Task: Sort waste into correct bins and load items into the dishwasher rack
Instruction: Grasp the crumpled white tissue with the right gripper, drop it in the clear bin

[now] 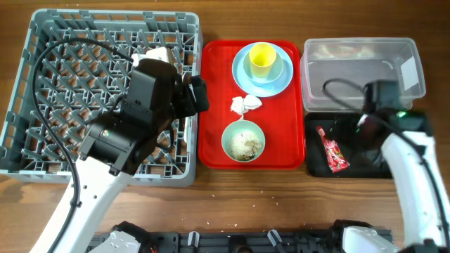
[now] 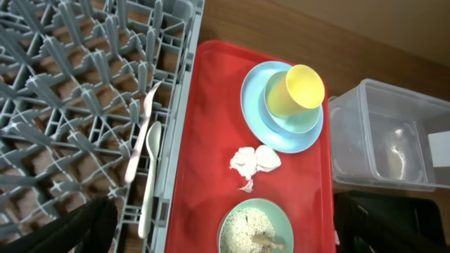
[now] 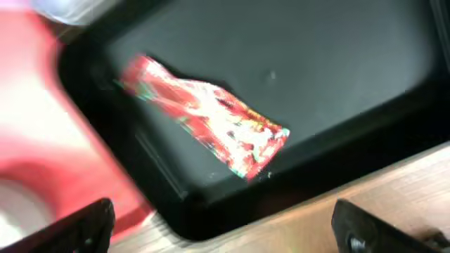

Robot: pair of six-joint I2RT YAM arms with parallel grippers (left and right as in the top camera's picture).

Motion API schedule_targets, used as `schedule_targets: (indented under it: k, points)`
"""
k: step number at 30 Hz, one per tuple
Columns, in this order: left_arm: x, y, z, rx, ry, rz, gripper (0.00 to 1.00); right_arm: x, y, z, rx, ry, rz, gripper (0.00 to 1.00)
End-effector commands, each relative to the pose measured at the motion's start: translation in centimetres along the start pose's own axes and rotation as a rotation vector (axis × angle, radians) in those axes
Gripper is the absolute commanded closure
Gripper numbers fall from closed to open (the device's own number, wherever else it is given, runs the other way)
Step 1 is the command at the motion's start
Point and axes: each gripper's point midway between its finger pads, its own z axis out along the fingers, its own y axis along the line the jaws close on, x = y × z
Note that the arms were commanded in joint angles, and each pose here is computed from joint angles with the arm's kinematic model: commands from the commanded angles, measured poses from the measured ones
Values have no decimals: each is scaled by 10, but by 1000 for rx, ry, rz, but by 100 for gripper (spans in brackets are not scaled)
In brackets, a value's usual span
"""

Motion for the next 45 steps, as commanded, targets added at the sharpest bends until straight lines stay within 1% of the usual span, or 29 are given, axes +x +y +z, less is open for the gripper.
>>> schedule_targets:
  k: [1, 2, 4, 5, 6, 8, 9, 13, 14, 17, 21, 22, 23, 24, 25, 27, 28, 30, 31, 33, 35, 36, 37, 38, 39, 40, 42, 44, 45]
  points:
    - [-4, -2, -3, 10, -9, -2, 0, -18, 58, -53, -280, -84, -238, 9]
    - [-4, -2, -3, 10, -9, -2, 0, -16, 89, -63, -408, -111, -353, 18]
    - [-4, -2, -3, 10, -9, -2, 0, -18, 128, -65, -459, -179, -469, 27]
    - [-4, -2, -3, 10, -9, -2, 0, -14, 157, -63, -500, -188, -501, 27]
    - [-4, -2, -3, 10, -9, -2, 0, -10, 178, -55, -514, -179, -479, 27]
    - [-4, -2, -3, 10, -9, -2, 0, -3, 206, -27, -449, -169, -423, 26]
    - [-4, -2, -3, 10, -9, -2, 0, -1, 214, 3, -342, -173, -365, 23]
    - [-4, -2, -3, 10, -9, -2, 0, 16, 238, 61, -277, -104, -322, 24]
    - [-4, -2, -3, 10, -9, -2, 0, 19, 242, 78, -262, -82, -294, 28]
    - [-4, -2, -3, 10, -9, -2, 0, 14, 255, 102, -274, -98, -295, 36]
    - [-4, -2, -3, 10, -9, -2, 0, 13, 258, 129, -256, -88, -244, 38]
    - [-4, -2, -3, 10, -9, -2, 0, 13, 257, 132, -247, -89, -244, 43]
    - [-4, -2, -3, 10, -9, -2, 0, 13, 256, 131, -246, -89, -247, 65]
    - [-4, -2, -3, 10, -9, -2, 0, 13, 256, 130, -246, -89, -247, 82]
    - [-4, -2, -3, 10, -9, -2, 0, 14, 255, 128, -242, -85, -248, 96]
    - [-4, -2, -3, 10, -9, -2, 0, 9, 249, 103, -250, -97, -240, 96]
    - [-4, -2, -3, 10, -9, -2, 0, -1, 247, 73, -287, -142, -262, 96]
    - [-4, -2, -3, 10, -9, -2, 0, -34, 233, -9, -367, -336, -290, 96]
    - [-4, -2, -3, 10, -9, -2, 0, -60, 204, -45, -323, -472, -229, 96]
    - [-4, -2, -3, 10, -9, -2, 0, -94, 149, -76, -197, -618, -122, 95]
    - [-4, -2, -3, 10, -9, -2, 0, -122, 104, -70, -102, -636, -47, 95]
    - [-4, -2, -3, 10, -9, -2, 0, -138, 77, -49, -53, -600, 22, 94]
    - [-4, -2, -3, 10, -9, -2, 0, -148, 65, -31, -34, -562, 52, 90]
    - [-4, -2, -3, 10, -9, -2, 0, -158, 62, -11, -48, -521, 19, 56]
    - [-4, -2, -3, 10, -9, -2, 0, -163, 71, 9, -107, -470, -76, 0]
    - [-4, -2, -3, 10, -9, -2, 0, -165, 68, 15, -132, -443, -96, 0]
    - [-4, -2, -3, 10, -9, -2, 0, -172, 55, 5, -148, -448, -63, 0]
    - [-4, -2, -3, 10, -9, -2, 0, -178, 47, -39, -218, -484, -84, 0]
    - [-4, -2, -3, 10, -9, -2, 0, -171, 50, -74, -276, -502, -121, 0]
